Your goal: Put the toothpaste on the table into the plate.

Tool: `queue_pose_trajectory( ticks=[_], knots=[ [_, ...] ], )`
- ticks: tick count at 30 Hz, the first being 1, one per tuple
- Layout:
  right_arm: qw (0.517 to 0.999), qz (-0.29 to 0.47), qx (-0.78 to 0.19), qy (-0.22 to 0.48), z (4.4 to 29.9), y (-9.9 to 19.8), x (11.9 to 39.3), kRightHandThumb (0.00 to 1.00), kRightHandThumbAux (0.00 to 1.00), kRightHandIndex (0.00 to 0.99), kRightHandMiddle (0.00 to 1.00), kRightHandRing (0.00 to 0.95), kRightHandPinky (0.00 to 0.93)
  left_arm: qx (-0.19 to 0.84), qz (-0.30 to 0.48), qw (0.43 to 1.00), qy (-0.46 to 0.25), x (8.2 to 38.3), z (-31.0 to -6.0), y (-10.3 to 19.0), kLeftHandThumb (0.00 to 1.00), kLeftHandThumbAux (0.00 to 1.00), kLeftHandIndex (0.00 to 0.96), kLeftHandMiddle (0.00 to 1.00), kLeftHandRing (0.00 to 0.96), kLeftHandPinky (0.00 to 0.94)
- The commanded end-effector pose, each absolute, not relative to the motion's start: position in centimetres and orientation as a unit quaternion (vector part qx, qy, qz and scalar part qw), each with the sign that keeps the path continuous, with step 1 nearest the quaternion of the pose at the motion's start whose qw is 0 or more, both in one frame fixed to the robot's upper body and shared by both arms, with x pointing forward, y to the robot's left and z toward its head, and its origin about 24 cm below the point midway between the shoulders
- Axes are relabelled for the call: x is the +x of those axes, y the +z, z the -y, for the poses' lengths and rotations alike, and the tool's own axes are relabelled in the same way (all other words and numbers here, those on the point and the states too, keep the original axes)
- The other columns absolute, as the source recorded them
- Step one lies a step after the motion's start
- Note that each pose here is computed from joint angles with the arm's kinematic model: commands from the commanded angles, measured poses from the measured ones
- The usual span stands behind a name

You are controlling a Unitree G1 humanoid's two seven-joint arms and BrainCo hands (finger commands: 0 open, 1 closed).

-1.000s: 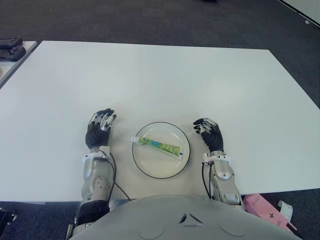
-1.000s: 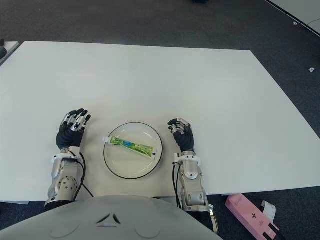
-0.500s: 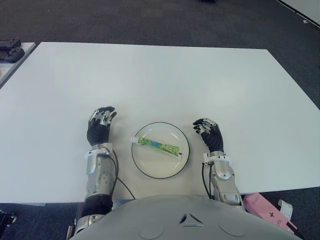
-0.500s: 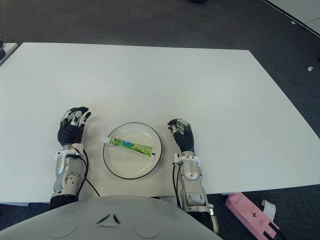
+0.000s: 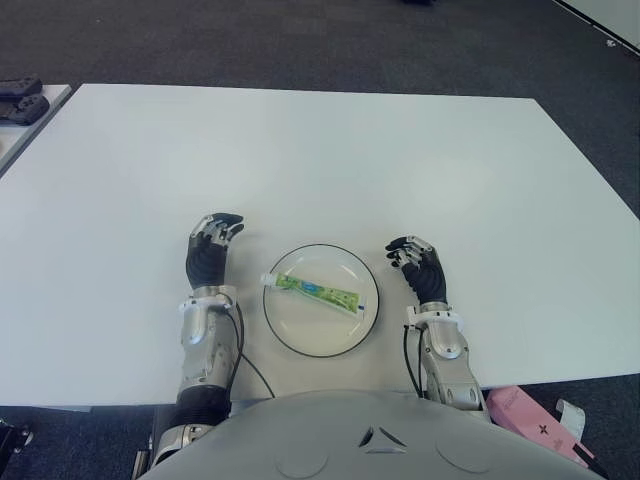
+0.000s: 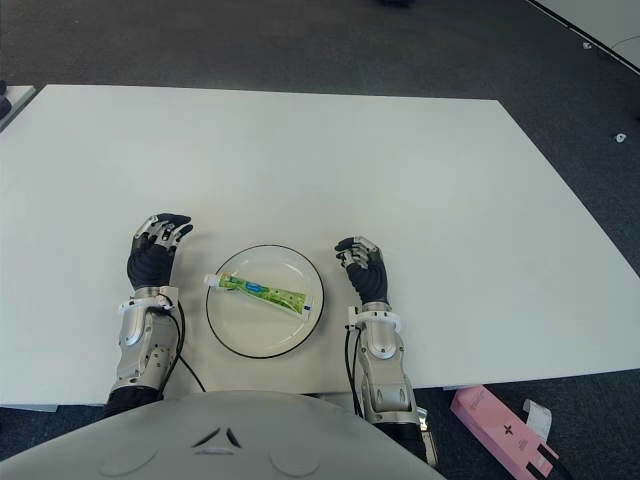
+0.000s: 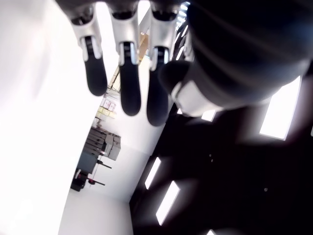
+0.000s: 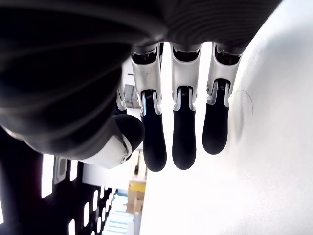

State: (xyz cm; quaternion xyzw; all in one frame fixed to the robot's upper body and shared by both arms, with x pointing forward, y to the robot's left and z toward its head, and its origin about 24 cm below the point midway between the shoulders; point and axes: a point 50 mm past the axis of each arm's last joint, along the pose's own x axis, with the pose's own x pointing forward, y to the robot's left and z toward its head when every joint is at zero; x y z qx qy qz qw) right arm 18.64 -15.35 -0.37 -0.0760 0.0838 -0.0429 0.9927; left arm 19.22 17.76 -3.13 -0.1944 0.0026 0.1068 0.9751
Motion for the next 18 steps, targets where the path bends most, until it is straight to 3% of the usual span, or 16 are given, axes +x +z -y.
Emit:
queue_pose_trajectory(
  ticks=[1, 18],
  knots=[
    [0.992, -0.096, -0.074, -0.039, 15.35, -0.93, 18.63, 0.711, 0.727, 0.428, 0.48, 0.47, 0.479, -0.2, -0.059, 0.971, 0.115, 17.84, -15.8, -5.09, 0.708, 0.717, 0.439, 0.637, 0.625, 0.619],
    [0.992, -0.105, -0.062, -0.043, 15.26, -1.68, 18.8, 0.712, 0.725, 0.429, 0.485, 0.474, 0.488, -0.129, -0.086, 0.982, 0.107, 17.61, -15.61, -5.78, 0.706, 0.716, 0.437, 0.636, 0.621, 0.617]
  ],
)
